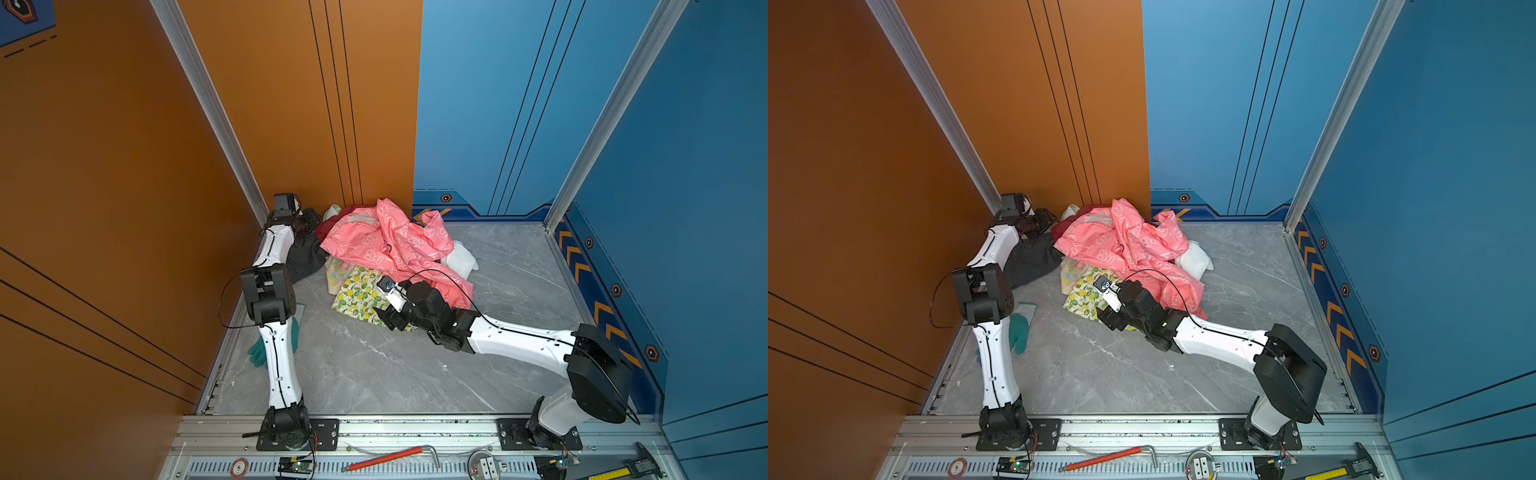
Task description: Pick out a specific cloth from the pile
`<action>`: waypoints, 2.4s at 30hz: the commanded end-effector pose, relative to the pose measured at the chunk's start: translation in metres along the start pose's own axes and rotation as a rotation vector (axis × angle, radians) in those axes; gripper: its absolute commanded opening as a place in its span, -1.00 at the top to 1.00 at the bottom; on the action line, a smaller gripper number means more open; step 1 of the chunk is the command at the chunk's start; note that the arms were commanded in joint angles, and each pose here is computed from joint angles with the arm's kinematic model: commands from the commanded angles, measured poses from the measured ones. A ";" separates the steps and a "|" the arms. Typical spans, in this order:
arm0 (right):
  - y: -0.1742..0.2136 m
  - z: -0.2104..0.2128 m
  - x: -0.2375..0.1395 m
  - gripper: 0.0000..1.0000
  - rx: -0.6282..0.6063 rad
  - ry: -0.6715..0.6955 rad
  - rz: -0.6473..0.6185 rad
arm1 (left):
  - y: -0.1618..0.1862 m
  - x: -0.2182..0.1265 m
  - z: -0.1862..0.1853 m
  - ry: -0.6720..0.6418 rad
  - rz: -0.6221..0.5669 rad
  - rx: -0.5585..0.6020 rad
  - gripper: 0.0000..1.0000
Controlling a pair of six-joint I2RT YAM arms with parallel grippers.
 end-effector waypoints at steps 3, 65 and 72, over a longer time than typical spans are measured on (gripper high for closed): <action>0.001 -0.004 0.002 -0.65 -0.015 0.023 0.016 | 0.007 0.008 -0.002 -0.009 0.034 0.056 -0.26; -0.001 -0.027 -0.001 -0.68 0.051 0.125 -0.044 | -0.054 -0.043 -0.111 0.175 -0.203 0.144 1.00; 0.000 -0.044 -0.007 -0.68 0.084 0.235 -0.052 | -0.104 -0.099 -0.131 0.249 -0.378 0.086 1.00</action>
Point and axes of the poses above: each gripper's point midway between its finger pads, its own x axis out along the fingers, its own z axis along the line the jaws close on, y = z × x, the point moved 4 cm from there along -x, back along the fingers, and after that the axes turned 4 degrees about x, right-handed, at the moved point
